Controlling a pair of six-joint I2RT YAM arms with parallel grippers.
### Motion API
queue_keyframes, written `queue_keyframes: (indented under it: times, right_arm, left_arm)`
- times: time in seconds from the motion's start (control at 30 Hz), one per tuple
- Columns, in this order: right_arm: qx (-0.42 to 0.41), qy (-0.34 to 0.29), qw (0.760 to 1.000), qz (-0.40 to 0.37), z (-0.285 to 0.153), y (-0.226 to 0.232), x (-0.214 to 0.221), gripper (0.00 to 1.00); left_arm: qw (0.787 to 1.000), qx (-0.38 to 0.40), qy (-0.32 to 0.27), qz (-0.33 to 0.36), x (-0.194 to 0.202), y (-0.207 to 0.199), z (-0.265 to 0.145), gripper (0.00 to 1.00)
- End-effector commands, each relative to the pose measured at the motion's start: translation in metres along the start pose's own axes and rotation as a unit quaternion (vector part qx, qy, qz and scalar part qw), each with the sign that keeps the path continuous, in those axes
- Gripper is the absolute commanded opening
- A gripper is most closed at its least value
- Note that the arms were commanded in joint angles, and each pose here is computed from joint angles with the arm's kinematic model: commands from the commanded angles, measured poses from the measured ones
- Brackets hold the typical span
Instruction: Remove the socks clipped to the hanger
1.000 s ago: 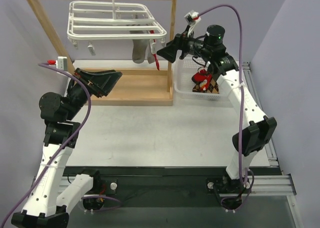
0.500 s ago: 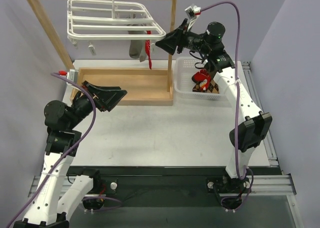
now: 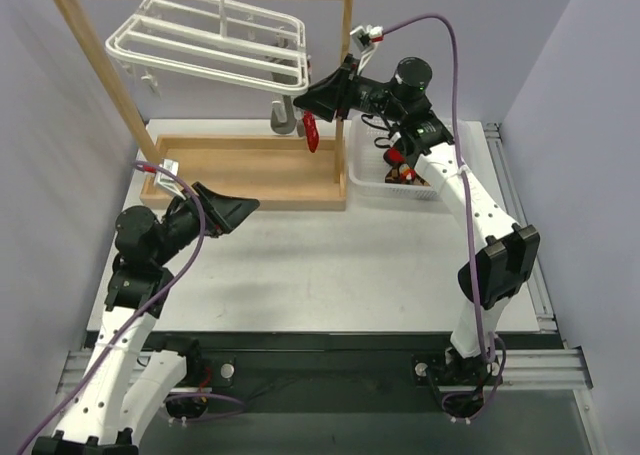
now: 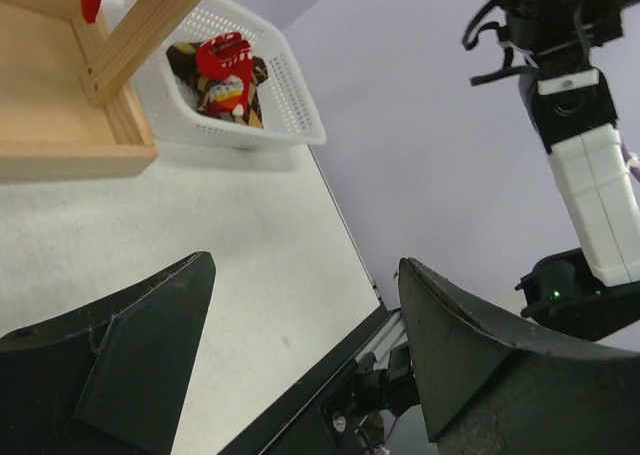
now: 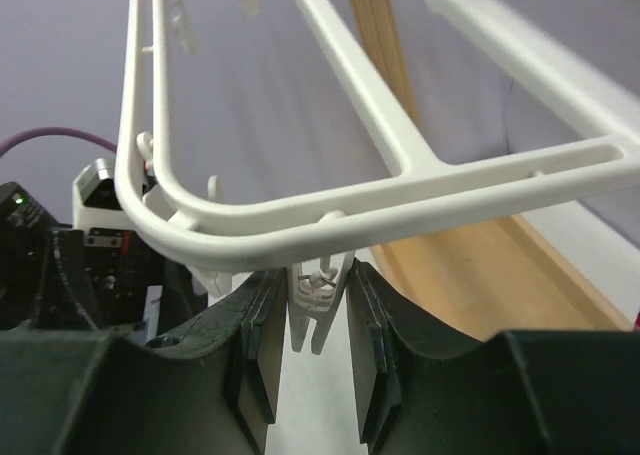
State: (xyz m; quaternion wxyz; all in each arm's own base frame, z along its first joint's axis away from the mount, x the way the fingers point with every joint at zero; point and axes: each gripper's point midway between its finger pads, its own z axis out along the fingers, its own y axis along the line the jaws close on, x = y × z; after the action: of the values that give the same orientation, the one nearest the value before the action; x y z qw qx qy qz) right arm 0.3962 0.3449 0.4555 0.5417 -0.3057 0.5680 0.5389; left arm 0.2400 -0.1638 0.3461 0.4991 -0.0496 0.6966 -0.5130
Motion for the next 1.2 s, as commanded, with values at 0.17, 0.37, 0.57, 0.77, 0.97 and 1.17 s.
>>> queue_keyframes:
  times: [0.17,0.37,0.57,0.77,0.97,1.17]
  right_arm:
    - [0.014,-0.009,1.0,0.013,-0.008,0.057,-0.005,0.35]
    - [0.083,0.024,0.996,0.02,-0.032,0.059,0.01,0.57]
    - [0.142,0.035,0.989,-0.009,-0.07,0.054,0.014,0.67]
    - [0.226,0.05,0.973,-0.008,-0.098,0.0,0.035,0.68]
    - [0.231,0.062,0.971,0.021,-0.086,-0.052,0.043,0.7]
    - [0.227,0.064,0.97,0.065,-0.091,-0.069,0.046,0.7]
  left_arm:
    - [0.996,-0.006,-0.061,-0.059,-0.01,0.031,0.021,0.87]
    - [0.995,-0.001,-0.082,-0.063,-0.022,0.042,0.04,0.9]
    - [0.994,0.0,-0.092,-0.06,-0.025,0.055,0.053,0.91]
    - [0.991,0.054,-0.089,-0.09,-0.015,0.045,0.059,0.9]
    - [0.983,0.001,-0.174,0.053,-0.014,0.037,0.092,0.98]
    - [0.935,0.033,-0.298,0.191,-0.032,0.051,0.134,0.97]
